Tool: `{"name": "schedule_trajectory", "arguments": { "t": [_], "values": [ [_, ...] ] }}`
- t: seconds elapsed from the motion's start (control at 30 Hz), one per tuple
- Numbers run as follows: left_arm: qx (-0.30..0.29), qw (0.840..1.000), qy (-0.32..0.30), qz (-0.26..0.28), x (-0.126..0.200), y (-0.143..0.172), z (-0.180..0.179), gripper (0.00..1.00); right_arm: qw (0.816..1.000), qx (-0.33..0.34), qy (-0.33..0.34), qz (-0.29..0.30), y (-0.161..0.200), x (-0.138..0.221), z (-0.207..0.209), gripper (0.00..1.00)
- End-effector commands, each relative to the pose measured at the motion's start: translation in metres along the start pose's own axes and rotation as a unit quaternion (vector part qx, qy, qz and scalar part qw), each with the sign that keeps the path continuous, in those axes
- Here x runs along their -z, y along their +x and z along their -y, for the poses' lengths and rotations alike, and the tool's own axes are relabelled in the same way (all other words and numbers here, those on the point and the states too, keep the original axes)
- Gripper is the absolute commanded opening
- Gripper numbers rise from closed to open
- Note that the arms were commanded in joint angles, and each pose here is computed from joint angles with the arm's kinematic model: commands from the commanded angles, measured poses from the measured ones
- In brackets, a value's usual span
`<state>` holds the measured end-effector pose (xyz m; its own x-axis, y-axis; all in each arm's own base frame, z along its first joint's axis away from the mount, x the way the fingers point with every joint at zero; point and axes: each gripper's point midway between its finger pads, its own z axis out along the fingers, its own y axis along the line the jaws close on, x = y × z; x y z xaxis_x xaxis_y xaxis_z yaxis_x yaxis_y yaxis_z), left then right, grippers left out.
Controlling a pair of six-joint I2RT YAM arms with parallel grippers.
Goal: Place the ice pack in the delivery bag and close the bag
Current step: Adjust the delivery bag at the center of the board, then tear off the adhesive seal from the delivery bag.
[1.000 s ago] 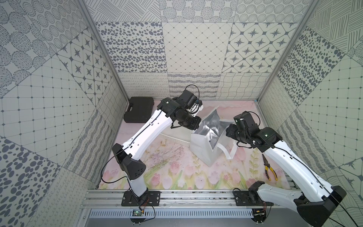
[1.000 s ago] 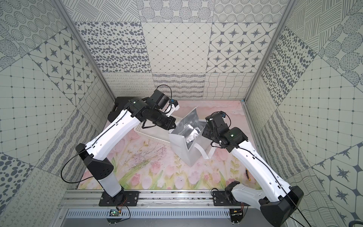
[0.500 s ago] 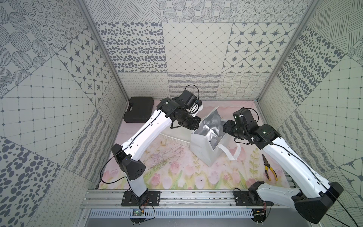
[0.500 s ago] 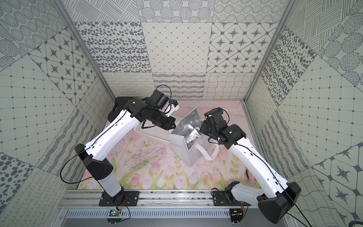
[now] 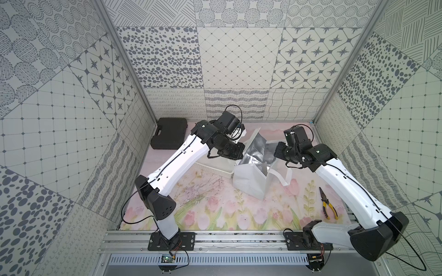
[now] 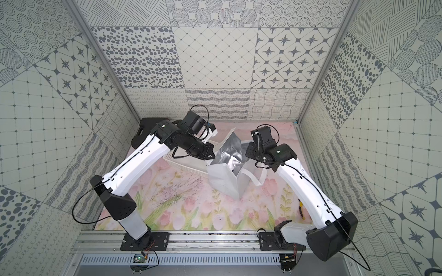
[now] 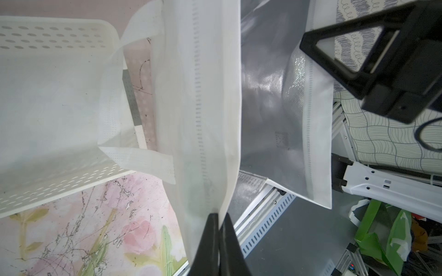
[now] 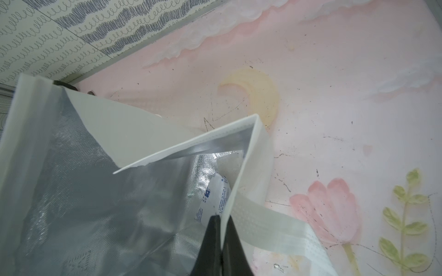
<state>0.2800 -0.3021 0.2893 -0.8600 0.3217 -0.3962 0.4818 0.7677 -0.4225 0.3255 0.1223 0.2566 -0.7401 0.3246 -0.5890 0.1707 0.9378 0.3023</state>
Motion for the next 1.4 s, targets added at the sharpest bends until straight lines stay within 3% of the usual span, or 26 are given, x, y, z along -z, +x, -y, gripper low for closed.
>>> {"name": "schedule_trajectory", "arguments": {
  "t": [0.0, 0.2, 0.27, 0.3, 0.43, 0.53, 0.83, 0.97, 1.37],
  "values": [
    [0.068, 0.997, 0.042, 0.013, 0.003, -0.003, 0.016, 0.0, 0.998, 0.041, -0.041, 0.037, -0.03, 0.005, -0.021, 0.0],
    [0.12, 0.991, 0.055, 0.032, 0.003, -0.004, 0.017, 0.0, 0.992, 0.099, -0.069, 0.027, -0.035, -0.006, -0.039, 0.01],
    [0.128, 0.989, 0.06, 0.038, 0.004, -0.005, 0.018, 0.0, 0.99, 0.107, -0.086, 0.029, -0.035, -0.003, -0.045, 0.22],
    [0.133, 0.988, 0.058, 0.041, 0.004, -0.007, 0.017, 0.0, 0.989, 0.108, -0.096, 0.034, -0.035, 0.001, -0.048, 0.28],
    [0.163, 0.984, 0.057, 0.045, 0.002, -0.009, 0.01, 0.0, 0.982, 0.122, -0.12, 0.081, -0.038, 0.027, -0.056, 0.4],
    [0.183, 0.979, 0.067, 0.052, 0.003, -0.012, 0.01, 0.0, 0.971, 0.157, -0.14, 0.116, -0.032, 0.046, -0.066, 0.44],
    [0.221, 0.97, 0.086, 0.052, -0.001, -0.014, 0.008, 0.0, 0.911, 0.307, -0.195, 0.194, 0.006, 0.075, -0.106, 0.43],
    [0.226, 0.969, 0.088, 0.053, -0.002, -0.013, 0.005, 0.0, 0.883, 0.371, -0.213, 0.193, 0.028, 0.076, -0.123, 0.43],
    [0.23, 0.968, 0.093, 0.048, -0.005, -0.014, 0.003, 0.0, 0.878, 0.386, -0.215, 0.183, 0.042, 0.065, -0.133, 0.43]
  ]
}}
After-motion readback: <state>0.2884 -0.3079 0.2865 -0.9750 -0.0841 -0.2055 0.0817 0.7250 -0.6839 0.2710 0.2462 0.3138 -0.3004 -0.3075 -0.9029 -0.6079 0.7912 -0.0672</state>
